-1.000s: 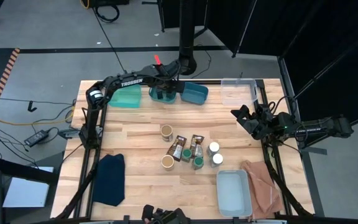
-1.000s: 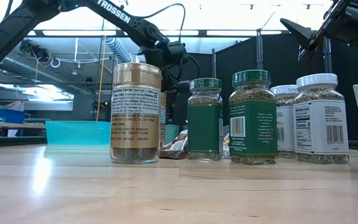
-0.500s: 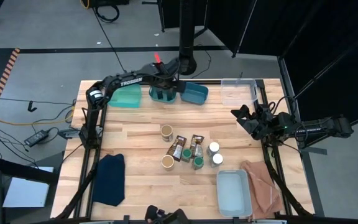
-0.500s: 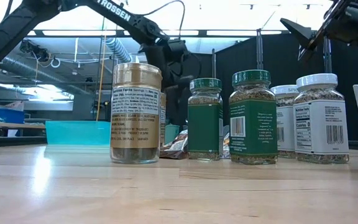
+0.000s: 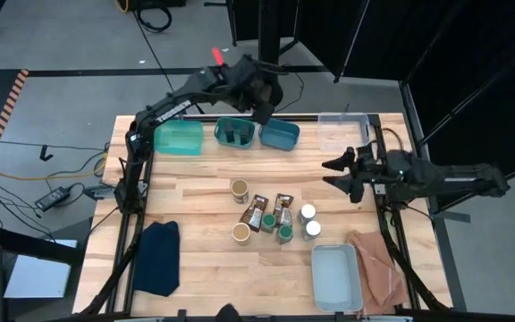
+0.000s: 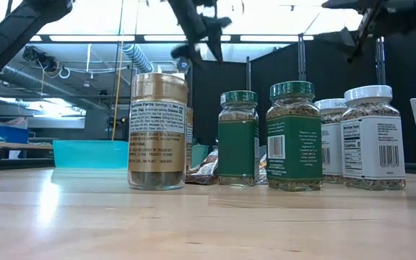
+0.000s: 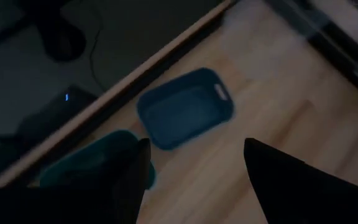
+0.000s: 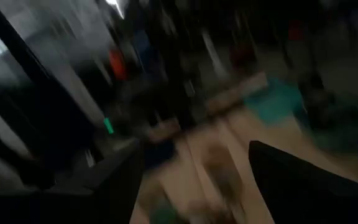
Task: Sort spices by type
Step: Put the top white seasoning bottle into the gray bin, then put the white seasoning bottle into the gray bin
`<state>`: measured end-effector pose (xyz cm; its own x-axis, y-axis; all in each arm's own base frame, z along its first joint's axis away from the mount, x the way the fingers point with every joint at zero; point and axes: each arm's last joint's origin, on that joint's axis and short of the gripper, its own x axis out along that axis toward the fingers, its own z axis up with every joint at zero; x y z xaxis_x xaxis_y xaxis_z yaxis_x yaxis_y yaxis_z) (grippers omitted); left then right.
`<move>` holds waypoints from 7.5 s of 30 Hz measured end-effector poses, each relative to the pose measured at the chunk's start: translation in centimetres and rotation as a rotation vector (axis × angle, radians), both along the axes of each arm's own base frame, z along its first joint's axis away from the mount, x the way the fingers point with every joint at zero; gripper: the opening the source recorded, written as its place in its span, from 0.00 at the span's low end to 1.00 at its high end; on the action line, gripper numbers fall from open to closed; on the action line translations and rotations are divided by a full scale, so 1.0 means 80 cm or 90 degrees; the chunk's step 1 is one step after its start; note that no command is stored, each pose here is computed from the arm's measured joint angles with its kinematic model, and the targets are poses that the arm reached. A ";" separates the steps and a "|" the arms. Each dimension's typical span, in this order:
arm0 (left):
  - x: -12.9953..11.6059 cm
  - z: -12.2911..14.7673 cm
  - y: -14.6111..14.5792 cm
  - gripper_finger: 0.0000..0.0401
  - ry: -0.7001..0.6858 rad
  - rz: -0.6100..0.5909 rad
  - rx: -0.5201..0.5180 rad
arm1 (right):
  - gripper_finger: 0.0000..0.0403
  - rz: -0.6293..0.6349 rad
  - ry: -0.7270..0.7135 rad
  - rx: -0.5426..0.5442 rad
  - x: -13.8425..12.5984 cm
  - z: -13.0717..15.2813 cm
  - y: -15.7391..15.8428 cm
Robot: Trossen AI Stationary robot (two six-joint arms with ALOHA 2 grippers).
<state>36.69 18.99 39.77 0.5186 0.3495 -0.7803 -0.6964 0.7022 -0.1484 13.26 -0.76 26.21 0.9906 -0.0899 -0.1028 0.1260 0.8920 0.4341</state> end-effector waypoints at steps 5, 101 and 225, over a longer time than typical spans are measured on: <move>-0.045 0.038 -0.043 0.66 0.013 -0.052 0.014 | 0.71 0.049 0.161 -0.026 0.006 0.049 0.005; -0.152 0.113 -0.169 0.66 0.088 -0.156 0.166 | 0.51 0.034 0.673 0.093 0.119 0.109 0.102; -0.152 0.113 -0.168 0.66 0.102 -0.182 0.185 | 0.82 -0.044 0.728 0.170 0.152 -0.026 0.129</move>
<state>24.52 5.51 48.84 0.5071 0.4263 -0.7490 -0.4667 0.8665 0.1772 25.44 9.58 24.10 0.3041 0.0196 -0.9524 0.6079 0.7658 0.2099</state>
